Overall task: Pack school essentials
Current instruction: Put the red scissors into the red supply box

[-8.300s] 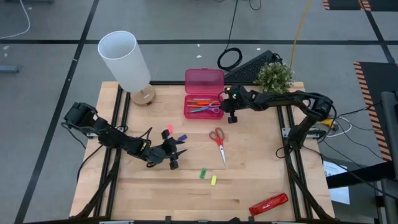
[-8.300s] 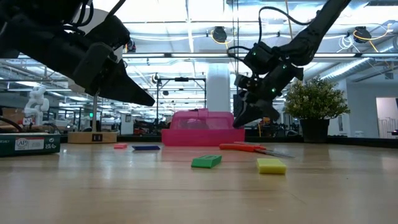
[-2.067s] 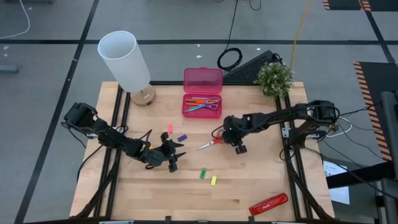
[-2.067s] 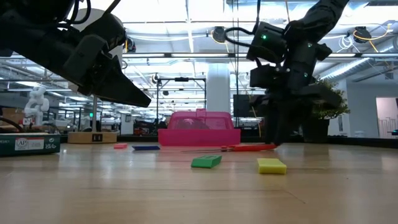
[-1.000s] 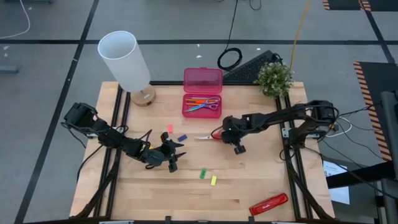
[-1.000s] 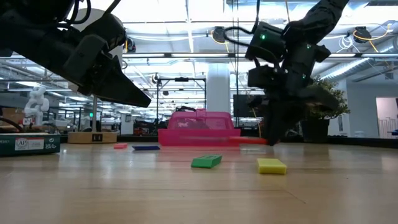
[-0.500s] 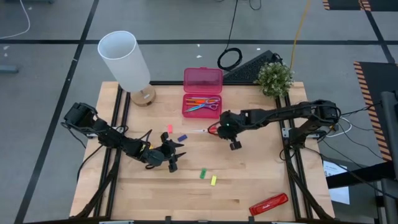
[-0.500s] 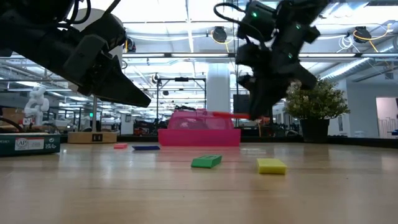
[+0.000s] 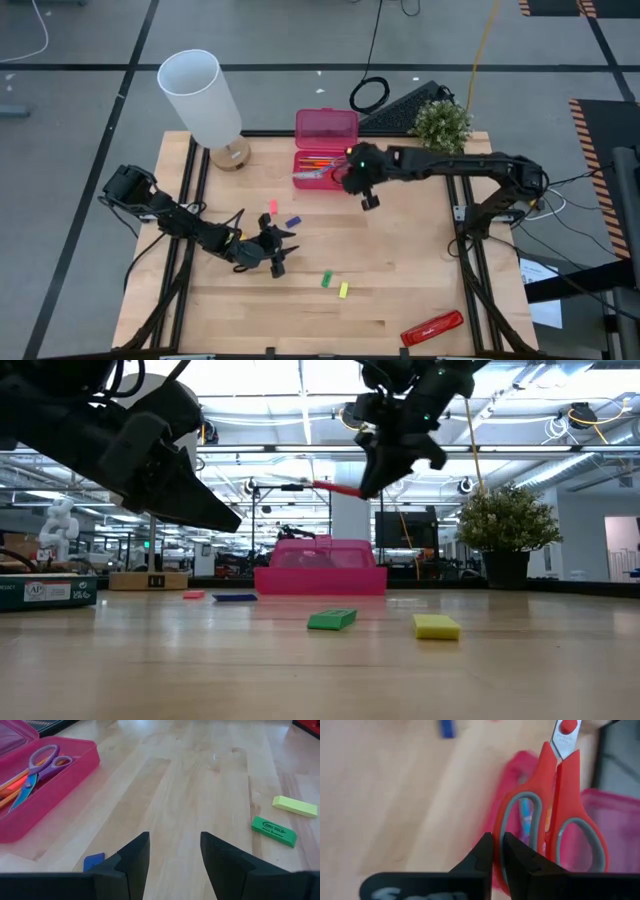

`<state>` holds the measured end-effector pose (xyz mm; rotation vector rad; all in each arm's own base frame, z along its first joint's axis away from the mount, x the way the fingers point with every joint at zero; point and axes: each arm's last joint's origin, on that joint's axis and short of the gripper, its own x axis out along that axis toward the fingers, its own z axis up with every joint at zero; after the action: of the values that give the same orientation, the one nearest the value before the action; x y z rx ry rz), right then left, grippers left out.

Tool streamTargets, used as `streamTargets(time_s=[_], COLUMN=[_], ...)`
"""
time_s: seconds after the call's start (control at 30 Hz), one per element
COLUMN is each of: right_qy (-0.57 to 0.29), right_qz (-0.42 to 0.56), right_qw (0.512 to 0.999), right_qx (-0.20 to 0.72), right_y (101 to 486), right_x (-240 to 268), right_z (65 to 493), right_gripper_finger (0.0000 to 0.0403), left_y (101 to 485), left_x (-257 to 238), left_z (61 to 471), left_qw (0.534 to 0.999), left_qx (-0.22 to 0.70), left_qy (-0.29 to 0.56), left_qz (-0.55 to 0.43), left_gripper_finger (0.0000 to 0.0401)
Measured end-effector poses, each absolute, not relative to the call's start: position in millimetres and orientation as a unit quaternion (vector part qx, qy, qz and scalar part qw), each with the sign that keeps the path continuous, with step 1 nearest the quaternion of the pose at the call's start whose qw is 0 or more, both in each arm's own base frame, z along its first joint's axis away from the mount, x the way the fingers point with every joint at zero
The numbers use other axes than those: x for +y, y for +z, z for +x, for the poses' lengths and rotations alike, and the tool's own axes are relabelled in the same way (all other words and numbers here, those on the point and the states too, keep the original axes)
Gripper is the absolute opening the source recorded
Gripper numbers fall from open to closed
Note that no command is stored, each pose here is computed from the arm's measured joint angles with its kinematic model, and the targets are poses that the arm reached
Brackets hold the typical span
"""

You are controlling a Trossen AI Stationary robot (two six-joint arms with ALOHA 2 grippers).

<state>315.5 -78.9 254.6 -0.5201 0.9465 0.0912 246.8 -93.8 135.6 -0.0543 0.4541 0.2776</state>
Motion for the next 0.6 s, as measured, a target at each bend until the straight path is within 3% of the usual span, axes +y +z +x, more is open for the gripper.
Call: streamTargets(time_s=[0.27, 0.6], right_qy=[0.017, 0.075], right_qz=[-0.280, -0.268], right_qw=[0.865, 0.840], right_qx=[0.416, 0.465], right_y=[253, 201], right_x=[-118, -139], right_z=[319, 332], right_gripper_finger=[0.0017, 0.0018], left_y=[136, 136], left_x=[-94, -94], left_z=[247, 247], left_qw=[0.964, 0.965], left_qx=[0.224, 0.224], left_qy=[0.137, 0.137], left_qz=[-0.026, -0.024], left_gripper_finger=[0.0177, 0.0177])
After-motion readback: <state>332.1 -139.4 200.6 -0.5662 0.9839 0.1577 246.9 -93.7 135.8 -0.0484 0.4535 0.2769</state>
